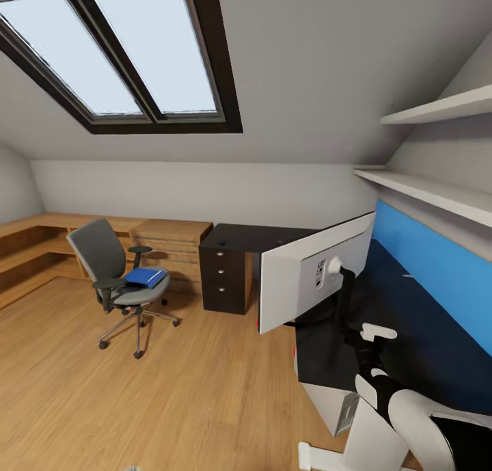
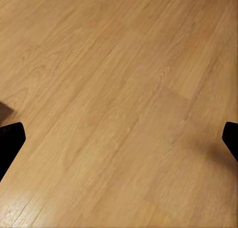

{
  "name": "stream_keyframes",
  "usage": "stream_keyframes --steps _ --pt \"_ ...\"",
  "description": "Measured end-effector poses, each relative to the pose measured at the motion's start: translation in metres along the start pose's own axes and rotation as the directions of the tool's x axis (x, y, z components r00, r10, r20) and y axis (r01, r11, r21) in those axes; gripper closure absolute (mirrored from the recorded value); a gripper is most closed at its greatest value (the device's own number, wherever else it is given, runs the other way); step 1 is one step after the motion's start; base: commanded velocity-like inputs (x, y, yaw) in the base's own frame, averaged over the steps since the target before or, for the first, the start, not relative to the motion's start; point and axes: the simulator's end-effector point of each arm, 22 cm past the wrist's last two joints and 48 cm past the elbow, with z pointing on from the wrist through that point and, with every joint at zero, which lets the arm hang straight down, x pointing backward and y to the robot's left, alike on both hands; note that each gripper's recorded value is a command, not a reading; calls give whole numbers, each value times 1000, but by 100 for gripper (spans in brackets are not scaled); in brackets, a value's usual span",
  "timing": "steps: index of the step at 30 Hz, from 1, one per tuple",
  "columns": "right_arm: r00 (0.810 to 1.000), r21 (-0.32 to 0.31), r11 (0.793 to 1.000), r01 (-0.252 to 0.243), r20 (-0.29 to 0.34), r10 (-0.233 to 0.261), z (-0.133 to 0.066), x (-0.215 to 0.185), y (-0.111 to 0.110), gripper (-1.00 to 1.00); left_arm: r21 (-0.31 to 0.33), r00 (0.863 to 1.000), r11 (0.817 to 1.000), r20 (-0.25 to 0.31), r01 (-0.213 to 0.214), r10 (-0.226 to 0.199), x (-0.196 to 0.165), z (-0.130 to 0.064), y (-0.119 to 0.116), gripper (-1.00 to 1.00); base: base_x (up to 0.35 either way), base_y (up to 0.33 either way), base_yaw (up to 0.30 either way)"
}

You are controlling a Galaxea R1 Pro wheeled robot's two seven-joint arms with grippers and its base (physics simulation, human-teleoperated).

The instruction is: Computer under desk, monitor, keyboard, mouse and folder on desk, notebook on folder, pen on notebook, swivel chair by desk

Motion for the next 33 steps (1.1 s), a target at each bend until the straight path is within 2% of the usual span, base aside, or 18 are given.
stream_keyframes --steps 3,7,11,17,33 --pt "1000 0 1000 0 0 0 1 3 0 -100 4 1000 1000 -11 3 -3 -3 2 -4 -100 0 0 0" --pt "1000 0 1000 1 -1 -1 2 7 0 -100 -6 998 1000 -64 6 -6 23 6 1 -100 0 0 0" --pt "1000 1 1000 0 -1 0 4 12 0 -100 -20 999 999 -36 31 -32 30 10 8 -100 0 0 0" --pt "1000 1 1000 0 1 0 6 18 0 -100 -29 999 999 -14 42 -42 36 15 13 -100 0 0 0" --pt "1000 1 1000 -1 4 1 9 32 0 -100 -32 999 999 -16 42 -42 49 27 14 -100 0 0 0"
